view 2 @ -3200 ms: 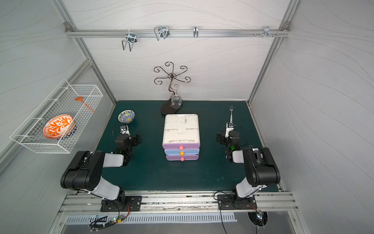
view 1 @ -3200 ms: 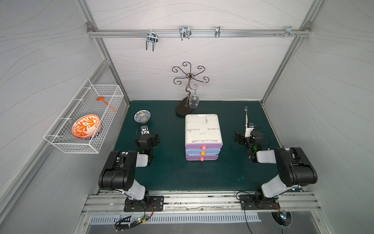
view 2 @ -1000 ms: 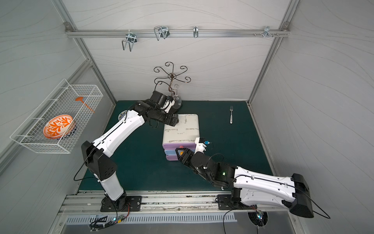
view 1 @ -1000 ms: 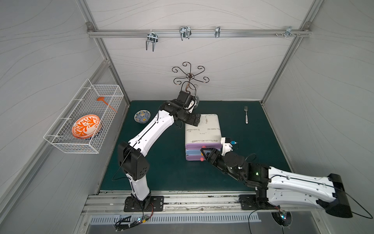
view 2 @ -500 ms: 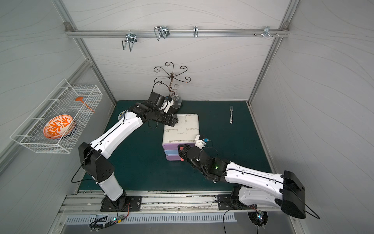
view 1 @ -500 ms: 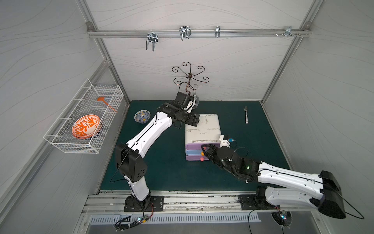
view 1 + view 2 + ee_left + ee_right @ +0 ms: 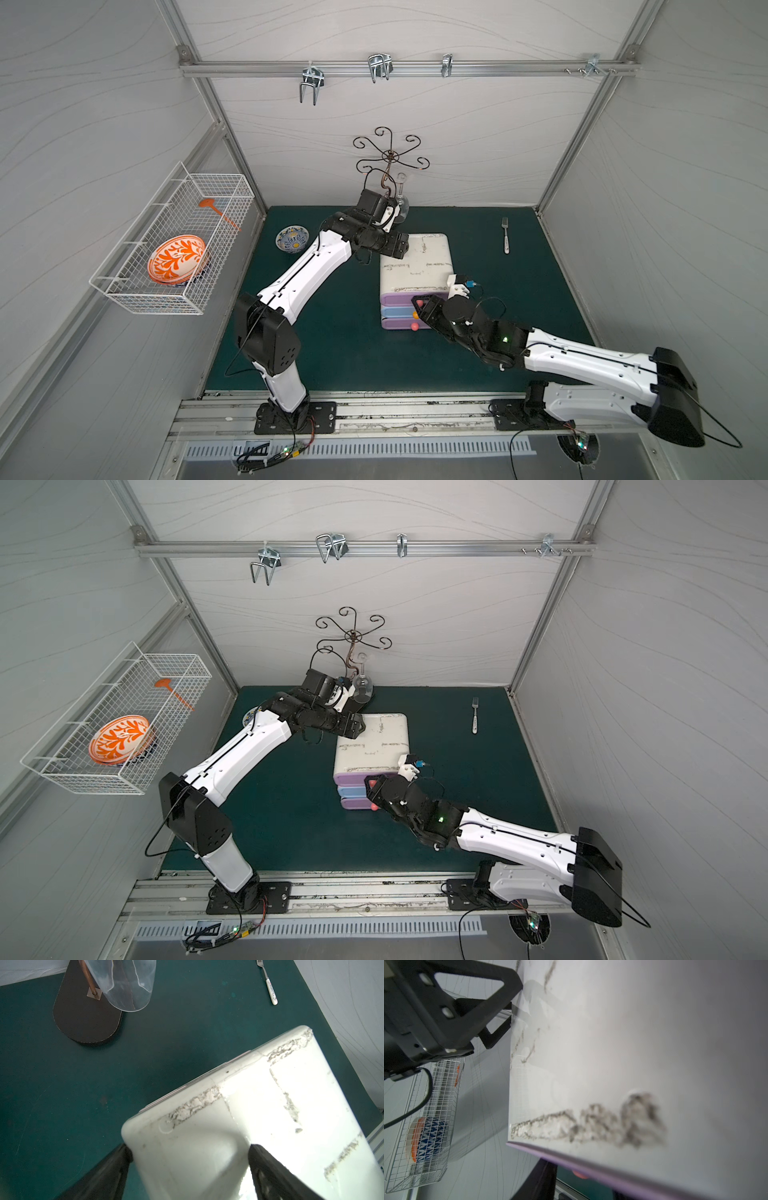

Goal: Take the cookies out of the drawer
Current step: Open the drawer in the storage box.

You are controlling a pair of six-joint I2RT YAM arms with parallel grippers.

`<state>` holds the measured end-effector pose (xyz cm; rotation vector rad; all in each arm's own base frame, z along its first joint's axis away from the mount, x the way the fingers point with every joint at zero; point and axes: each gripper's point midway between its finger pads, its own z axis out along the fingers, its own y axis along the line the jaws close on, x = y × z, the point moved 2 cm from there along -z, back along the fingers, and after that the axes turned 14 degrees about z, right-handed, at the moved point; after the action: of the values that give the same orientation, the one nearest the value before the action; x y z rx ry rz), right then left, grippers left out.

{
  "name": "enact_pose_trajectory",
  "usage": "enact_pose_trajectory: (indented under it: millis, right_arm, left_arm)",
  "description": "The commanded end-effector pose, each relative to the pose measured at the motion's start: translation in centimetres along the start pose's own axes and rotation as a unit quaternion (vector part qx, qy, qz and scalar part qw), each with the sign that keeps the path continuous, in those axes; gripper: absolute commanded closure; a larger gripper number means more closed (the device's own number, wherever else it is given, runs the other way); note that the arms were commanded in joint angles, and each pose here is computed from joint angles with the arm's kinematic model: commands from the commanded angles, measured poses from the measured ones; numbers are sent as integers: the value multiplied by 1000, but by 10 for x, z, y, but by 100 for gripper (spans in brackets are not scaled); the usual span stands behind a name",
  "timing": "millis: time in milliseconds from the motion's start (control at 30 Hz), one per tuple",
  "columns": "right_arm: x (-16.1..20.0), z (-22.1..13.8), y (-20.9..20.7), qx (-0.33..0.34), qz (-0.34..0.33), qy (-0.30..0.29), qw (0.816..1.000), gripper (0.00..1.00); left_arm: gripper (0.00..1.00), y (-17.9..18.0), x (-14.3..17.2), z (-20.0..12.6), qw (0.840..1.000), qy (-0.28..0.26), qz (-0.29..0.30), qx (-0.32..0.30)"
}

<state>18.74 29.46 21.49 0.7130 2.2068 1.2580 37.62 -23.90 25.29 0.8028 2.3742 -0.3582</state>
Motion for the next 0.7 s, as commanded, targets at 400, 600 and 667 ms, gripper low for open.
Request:
enact_pose_trajectory:
  millis: [400, 600, 667]
  right_arm:
    - [-5, -2, 8, -3, -21, -12, 1000, 78]
    - [9, -9, 3, 3, -35, -3, 999, 83]
    - [16, -13, 2, 4, -42, 4, 999, 83]
  left_arm:
    - [8, -8, 24, 19, 999, 44, -2, 25]
    - [8, -7, 25, 22, 999, 46, -6, 22]
    - [7, -6, 25, 22, 999, 47, -6, 21]
